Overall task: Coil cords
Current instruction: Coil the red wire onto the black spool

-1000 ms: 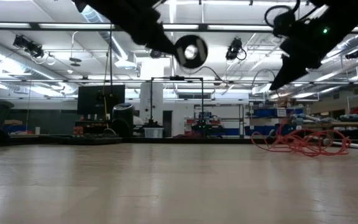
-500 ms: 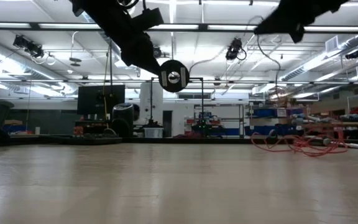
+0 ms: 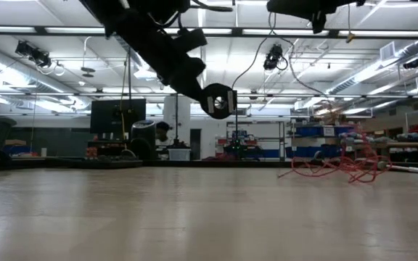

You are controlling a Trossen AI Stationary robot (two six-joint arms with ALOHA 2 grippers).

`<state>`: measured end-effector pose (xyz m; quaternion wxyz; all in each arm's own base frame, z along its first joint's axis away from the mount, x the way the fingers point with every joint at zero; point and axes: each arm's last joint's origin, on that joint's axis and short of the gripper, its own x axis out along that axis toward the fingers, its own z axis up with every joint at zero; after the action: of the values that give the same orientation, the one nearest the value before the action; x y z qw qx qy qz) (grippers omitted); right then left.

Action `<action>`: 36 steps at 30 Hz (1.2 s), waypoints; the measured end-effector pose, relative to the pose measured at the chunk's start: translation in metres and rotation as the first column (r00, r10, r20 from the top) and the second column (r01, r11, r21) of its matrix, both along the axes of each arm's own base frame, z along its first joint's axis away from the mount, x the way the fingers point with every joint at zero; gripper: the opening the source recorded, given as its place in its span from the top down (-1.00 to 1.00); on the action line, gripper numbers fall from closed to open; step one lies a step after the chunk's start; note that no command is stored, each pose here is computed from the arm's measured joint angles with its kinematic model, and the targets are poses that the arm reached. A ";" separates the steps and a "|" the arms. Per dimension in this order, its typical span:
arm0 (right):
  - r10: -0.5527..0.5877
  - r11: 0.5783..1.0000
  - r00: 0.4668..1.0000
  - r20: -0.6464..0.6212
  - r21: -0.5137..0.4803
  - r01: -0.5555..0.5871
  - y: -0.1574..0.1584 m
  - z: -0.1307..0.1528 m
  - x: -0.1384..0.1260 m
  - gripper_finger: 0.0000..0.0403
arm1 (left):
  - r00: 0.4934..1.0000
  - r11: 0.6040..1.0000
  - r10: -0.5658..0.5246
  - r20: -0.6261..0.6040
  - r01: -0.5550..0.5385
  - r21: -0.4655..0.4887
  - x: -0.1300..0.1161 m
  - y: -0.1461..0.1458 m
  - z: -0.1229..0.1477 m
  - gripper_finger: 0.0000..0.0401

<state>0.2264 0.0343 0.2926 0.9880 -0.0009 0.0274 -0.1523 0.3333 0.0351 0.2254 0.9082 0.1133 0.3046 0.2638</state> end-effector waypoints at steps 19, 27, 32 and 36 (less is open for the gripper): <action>0.345 0.938 0.933 0.097 -0.080 -0.339 -0.011 -0.016 0.054 0.99 | 0.951 0.998 0.027 0.308 -0.010 -0.056 0.021 0.007 0.023 0.97; 0.533 0.845 0.842 -0.084 0.107 -0.525 -0.017 -0.024 0.067 0.99 | 0.905 0.996 0.022 0.425 0.015 -0.083 0.024 0.011 0.032 0.97; 0.355 0.928 0.910 -0.216 -0.034 -0.370 -0.005 -0.025 0.061 0.99 | 0.897 0.996 0.016 0.441 0.024 -0.084 0.024 0.011 0.034 0.97; 0.199 0.958 0.947 -0.250 -0.155 -0.242 0.005 -0.020 0.054 0.94 | 0.893 0.996 0.015 0.449 0.025 -0.084 0.024 0.011 0.035 0.97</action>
<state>0.2800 0.0395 0.2725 0.9845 -0.1127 0.1283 -0.0412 0.3577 0.0458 0.2599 0.9588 0.0100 0.0976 0.2668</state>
